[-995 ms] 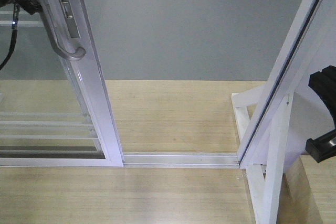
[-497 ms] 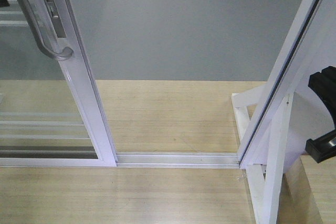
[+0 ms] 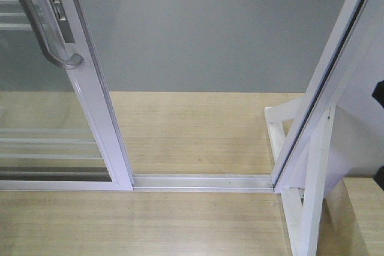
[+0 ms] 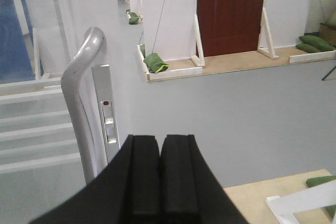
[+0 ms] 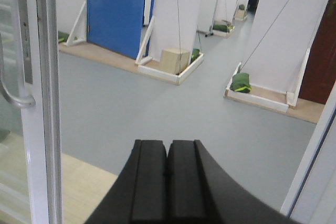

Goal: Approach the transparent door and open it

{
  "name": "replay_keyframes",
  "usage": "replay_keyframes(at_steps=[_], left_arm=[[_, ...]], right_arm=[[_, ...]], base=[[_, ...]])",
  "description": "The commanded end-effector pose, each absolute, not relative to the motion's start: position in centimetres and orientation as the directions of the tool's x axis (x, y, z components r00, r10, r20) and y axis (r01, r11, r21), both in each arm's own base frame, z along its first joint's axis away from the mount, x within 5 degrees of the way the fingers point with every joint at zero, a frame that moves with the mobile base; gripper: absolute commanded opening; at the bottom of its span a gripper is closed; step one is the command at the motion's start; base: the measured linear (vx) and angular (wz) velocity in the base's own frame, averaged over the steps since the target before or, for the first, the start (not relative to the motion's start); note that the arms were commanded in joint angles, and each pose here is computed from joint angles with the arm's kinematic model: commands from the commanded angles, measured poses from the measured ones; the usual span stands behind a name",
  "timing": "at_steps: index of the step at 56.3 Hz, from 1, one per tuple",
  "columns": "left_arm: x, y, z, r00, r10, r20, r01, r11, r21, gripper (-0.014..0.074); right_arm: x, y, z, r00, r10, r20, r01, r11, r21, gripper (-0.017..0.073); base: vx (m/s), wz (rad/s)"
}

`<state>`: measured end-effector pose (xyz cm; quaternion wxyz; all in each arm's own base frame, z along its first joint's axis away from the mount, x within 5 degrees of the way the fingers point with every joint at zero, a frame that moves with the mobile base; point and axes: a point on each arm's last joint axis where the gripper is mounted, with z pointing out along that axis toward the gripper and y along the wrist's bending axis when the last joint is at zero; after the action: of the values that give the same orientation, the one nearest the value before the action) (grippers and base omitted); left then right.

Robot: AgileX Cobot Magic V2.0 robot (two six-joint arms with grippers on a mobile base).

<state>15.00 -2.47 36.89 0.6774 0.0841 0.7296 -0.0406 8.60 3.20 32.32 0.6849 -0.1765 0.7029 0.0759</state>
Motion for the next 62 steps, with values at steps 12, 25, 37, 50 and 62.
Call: replay_keyframes(at_steps=[12, 25, 37, 50, 62], left_arm=[[8.9, -2.0, 32.3, -0.057, -0.029, -0.998, 0.212, 0.976, -0.041, 0.0000], [7.3, -1.9, 28.3, -0.097, -0.144, -0.985, 0.223, 0.961, -0.163, 0.0000], [7.1, -1.8, 28.0, -0.081, -0.149, -0.986, 0.221, 0.962, -0.163, 0.0000], [7.1, -1.8, 28.0, -0.084, -0.151, -0.985, 0.221, 0.961, -0.167, 0.0000], [7.1, -1.8, 28.0, -0.084, -0.151, -0.985, 0.220, 0.961, -0.167, 0.0000]], right_arm=[[4.3, 1.5, 32.0, -0.055, -0.171, -0.984, -0.346, 0.928, -0.142, -0.0005], [3.5, 1.1, 30.9, 0.024, -0.174, -0.984, -0.325, 0.930, -0.172, -0.0005], [3.5, 1.1, 30.7, -0.002, -0.173, -0.985, -0.332, 0.929, -0.163, -0.0005], [3.5, 1.1, 30.7, -0.003, -0.174, -0.985, -0.332, 0.929, -0.163, -0.0005], [3.5, 1.1, 30.7, -0.003, -0.174, -0.985, -0.332, 0.929, -0.163, -0.0005]], base=[[0.00, 0.00], [0.00, 0.00], [0.00, 0.00], [0.00, 0.00], [0.00, 0.00]])
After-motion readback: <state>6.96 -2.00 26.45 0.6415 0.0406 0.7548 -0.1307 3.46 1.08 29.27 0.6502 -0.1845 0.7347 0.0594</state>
